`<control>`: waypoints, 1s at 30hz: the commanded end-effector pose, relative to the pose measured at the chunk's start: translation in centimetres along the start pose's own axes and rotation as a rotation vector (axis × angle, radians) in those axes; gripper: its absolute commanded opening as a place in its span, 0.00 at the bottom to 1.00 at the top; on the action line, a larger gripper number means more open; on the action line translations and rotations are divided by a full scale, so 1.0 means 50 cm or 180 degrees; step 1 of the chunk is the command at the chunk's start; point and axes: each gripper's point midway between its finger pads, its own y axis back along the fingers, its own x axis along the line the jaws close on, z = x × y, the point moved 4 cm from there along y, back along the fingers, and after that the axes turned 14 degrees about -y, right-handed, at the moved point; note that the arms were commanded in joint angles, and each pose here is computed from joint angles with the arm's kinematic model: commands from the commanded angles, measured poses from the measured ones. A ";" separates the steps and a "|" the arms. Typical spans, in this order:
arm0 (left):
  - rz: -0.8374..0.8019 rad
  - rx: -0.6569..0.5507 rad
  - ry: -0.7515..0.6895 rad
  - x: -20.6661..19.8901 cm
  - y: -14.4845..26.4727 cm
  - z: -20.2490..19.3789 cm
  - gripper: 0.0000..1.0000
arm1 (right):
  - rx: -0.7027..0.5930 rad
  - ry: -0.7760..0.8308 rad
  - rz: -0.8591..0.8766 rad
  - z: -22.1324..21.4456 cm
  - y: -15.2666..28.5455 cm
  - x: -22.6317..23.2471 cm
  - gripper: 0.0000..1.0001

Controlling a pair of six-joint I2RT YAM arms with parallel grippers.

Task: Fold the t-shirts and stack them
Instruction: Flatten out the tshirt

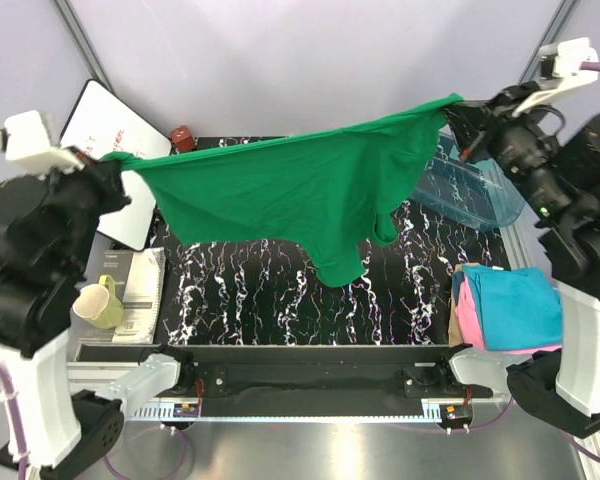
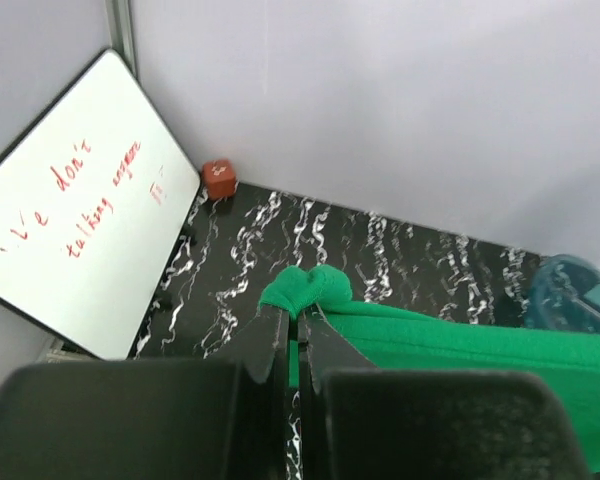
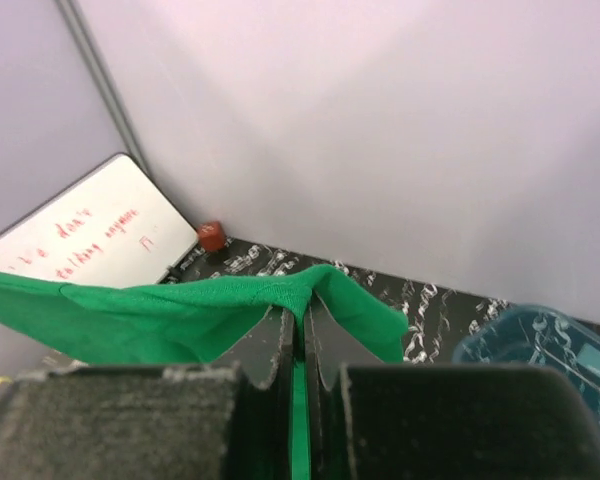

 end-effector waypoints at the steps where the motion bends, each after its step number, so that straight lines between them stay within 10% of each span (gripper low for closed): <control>1: -0.0045 -0.0219 -0.0123 0.013 0.039 0.016 0.00 | -0.0279 -0.0102 0.0258 0.073 0.073 0.043 0.00; 10: -0.0202 -0.0648 0.0009 0.033 0.127 0.068 0.00 | -0.0317 -0.0162 0.0698 0.113 0.146 0.095 0.00; 17: 0.0088 -0.0137 -0.0281 0.009 0.001 0.018 0.00 | -0.0202 -0.0073 0.0142 0.080 0.062 0.038 0.00; 30: 0.0026 0.1911 -0.0704 -0.086 -0.442 -0.399 0.00 | 0.1585 0.0360 -0.0827 -0.480 -0.399 -0.231 0.00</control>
